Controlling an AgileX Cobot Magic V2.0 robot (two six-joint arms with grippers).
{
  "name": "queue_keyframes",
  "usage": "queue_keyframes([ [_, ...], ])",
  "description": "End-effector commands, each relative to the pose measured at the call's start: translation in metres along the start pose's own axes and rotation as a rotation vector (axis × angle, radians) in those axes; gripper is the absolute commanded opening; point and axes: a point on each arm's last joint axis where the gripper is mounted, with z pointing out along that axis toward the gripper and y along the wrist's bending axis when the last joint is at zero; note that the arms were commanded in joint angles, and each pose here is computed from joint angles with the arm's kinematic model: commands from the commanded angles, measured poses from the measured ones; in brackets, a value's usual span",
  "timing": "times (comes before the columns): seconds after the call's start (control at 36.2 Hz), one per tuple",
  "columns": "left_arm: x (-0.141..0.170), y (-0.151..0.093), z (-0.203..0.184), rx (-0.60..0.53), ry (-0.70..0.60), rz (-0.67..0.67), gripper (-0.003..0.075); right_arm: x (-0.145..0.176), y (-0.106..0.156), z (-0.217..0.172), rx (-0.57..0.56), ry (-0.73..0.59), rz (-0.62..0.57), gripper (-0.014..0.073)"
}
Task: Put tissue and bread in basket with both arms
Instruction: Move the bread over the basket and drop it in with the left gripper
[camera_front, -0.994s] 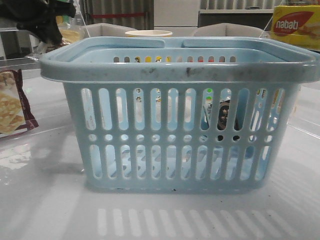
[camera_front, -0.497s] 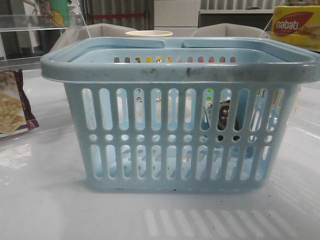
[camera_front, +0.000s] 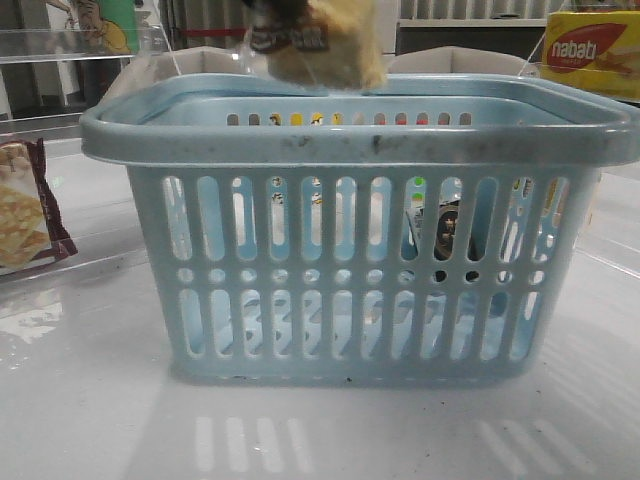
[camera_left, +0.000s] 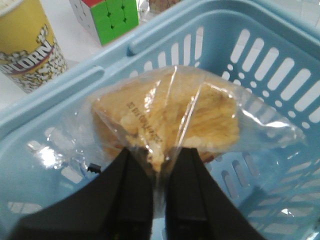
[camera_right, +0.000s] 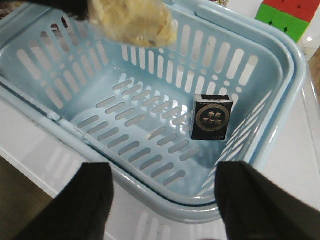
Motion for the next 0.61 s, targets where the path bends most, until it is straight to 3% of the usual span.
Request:
queue_keyframes([
  [0.0,-0.019,-0.004,-0.016,-0.003,-0.148,0.003,0.0384,-0.014,0.000,-0.008,0.009,-0.103,-0.013,0.0542],
  [0.06,-0.020,-0.004,-0.019,-0.004,-0.155,0.003,0.0507,-0.014,0.000,-0.008,0.009,-0.103,-0.013,0.0542],
  [0.11,-0.022,-0.004,-0.029,-0.003,-0.167,0.004,0.0573,-0.014,0.000,-0.008,0.009,-0.103,-0.013,0.0542],
  [0.33,-0.013,-0.008,-0.106,-0.003,-0.231,0.017,0.0559,-0.014,0.000,-0.008,0.009,-0.103,-0.013,0.0542],
  [0.58,0.052,-0.016,-0.161,0.004,-0.254,-0.031,0.0559,-0.014,0.000,-0.008,0.009,-0.103,-0.013,0.0542],
])
